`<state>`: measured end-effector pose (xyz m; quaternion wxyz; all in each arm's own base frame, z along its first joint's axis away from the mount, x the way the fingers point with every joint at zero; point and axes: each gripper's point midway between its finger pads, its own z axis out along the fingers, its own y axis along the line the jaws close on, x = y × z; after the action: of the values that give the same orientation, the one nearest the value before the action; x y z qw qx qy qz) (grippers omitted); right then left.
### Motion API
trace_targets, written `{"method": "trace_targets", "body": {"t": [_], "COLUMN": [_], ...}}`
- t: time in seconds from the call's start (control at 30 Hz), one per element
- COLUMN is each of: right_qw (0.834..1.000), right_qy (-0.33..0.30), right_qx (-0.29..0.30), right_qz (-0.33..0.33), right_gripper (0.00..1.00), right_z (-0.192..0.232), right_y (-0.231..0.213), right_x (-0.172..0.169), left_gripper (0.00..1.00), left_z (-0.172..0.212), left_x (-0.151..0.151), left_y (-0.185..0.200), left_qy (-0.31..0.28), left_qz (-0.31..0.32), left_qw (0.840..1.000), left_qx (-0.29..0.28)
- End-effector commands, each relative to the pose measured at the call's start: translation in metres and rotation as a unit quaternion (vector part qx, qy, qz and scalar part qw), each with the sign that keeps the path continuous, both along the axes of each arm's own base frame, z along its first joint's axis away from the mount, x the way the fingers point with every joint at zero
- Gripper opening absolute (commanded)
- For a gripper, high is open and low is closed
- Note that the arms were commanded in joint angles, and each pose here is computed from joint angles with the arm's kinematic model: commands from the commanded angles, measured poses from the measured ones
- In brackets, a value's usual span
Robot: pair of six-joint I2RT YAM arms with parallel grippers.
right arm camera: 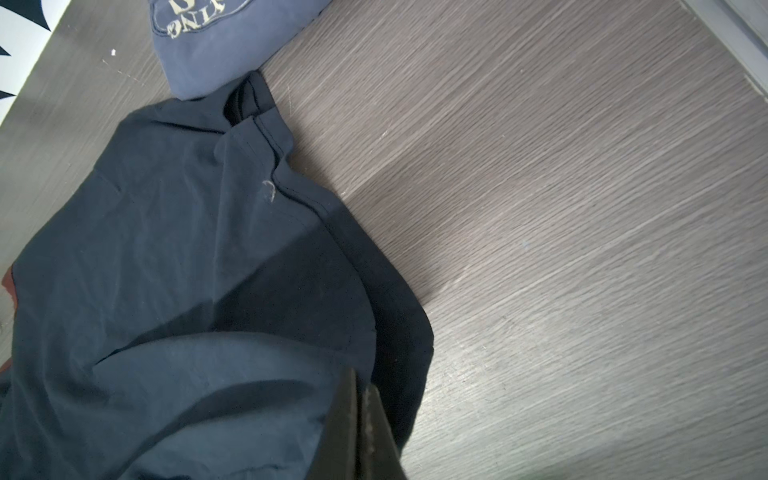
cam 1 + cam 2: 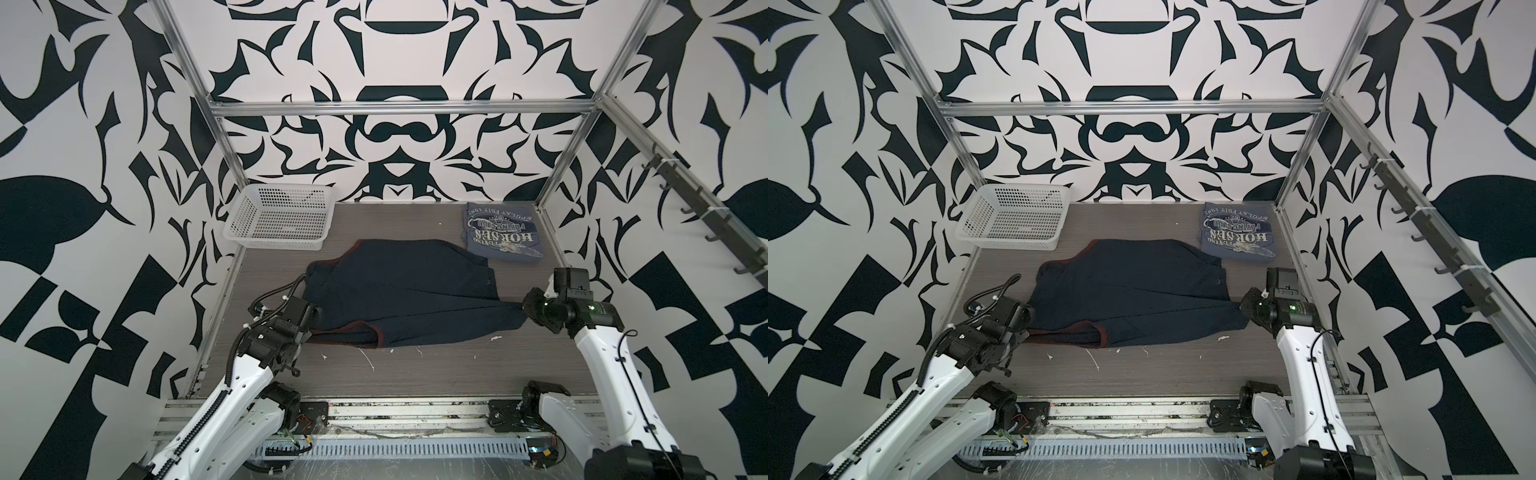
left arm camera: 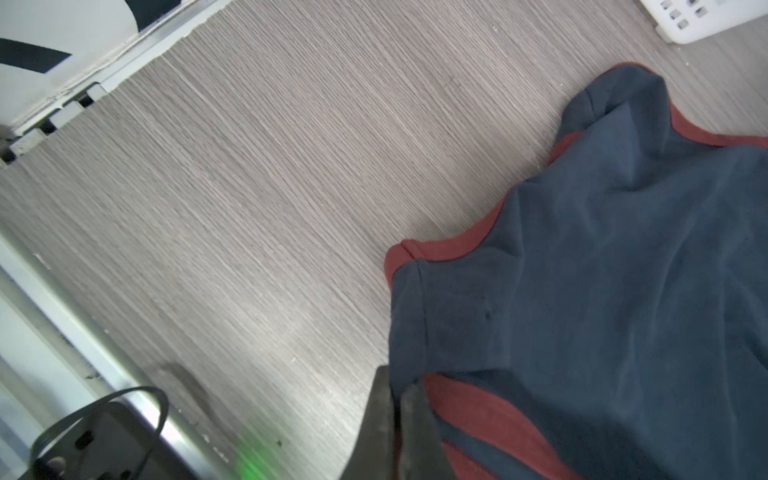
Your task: Fold and stack the tank tops
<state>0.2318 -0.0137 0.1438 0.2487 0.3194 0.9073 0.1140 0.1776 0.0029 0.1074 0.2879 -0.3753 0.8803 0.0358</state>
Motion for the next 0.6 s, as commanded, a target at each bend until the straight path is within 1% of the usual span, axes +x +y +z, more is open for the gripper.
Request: {"method": "trace_targets", "body": {"t": [0.0, 0.07, 0.13, 0.17, 0.27, 0.43, 0.5, 0.57], "right_qw": [1.0, 0.999, 0.999, 0.999, 0.999, 1.0, 0.999, 0.999], "right_qy": [-0.004, 0.0, 0.002, 0.001, -0.004, -0.01, -0.02, -0.038], "right_qx": [0.015, 0.031, 0.033, 0.032, 0.028, 0.023, 0.021, 0.02], "right_qz": [-0.014, -0.015, -0.019, -0.019, -0.02, -0.018, -0.015, -0.007], "right_gripper": [0.0, 0.0, 0.0, 0.0, 0.0, 0.0, 0.0, 0.0], "right_z": [-0.005, -0.012, -0.016, -0.017, -0.015, -0.011, -0.005, 0.01], "right_y": [0.001, 0.006, 0.006, 0.006, 0.004, 0.003, 0.003, 0.004], "right_x": [0.001, -0.001, -0.002, -0.002, -0.002, 0.0, 0.002, 0.008], "left_gripper": [0.02, 0.06, 0.09, 0.12, 0.13, 0.06, 0.04, 0.0], "left_z": [-0.009, -0.024, -0.034, -0.037, -0.044, -0.04, -0.027, 0.0], "left_x": [-0.001, -0.007, -0.014, -0.016, -0.021, -0.021, -0.014, -0.001], "left_y": [-0.002, -0.005, -0.006, -0.005, -0.004, -0.004, -0.003, -0.002], "left_qy": [0.019, 0.04, 0.048, 0.047, 0.034, 0.001, -0.029, -0.073], "left_qz": [0.01, 0.018, 0.028, 0.036, 0.053, 0.065, 0.062, 0.05], "left_qw": [1.0, 0.999, 0.998, 0.998, 0.997, 0.995, 0.995, 0.993], "left_qx": [-0.007, -0.021, -0.032, -0.037, -0.054, -0.076, -0.077, -0.073]}}
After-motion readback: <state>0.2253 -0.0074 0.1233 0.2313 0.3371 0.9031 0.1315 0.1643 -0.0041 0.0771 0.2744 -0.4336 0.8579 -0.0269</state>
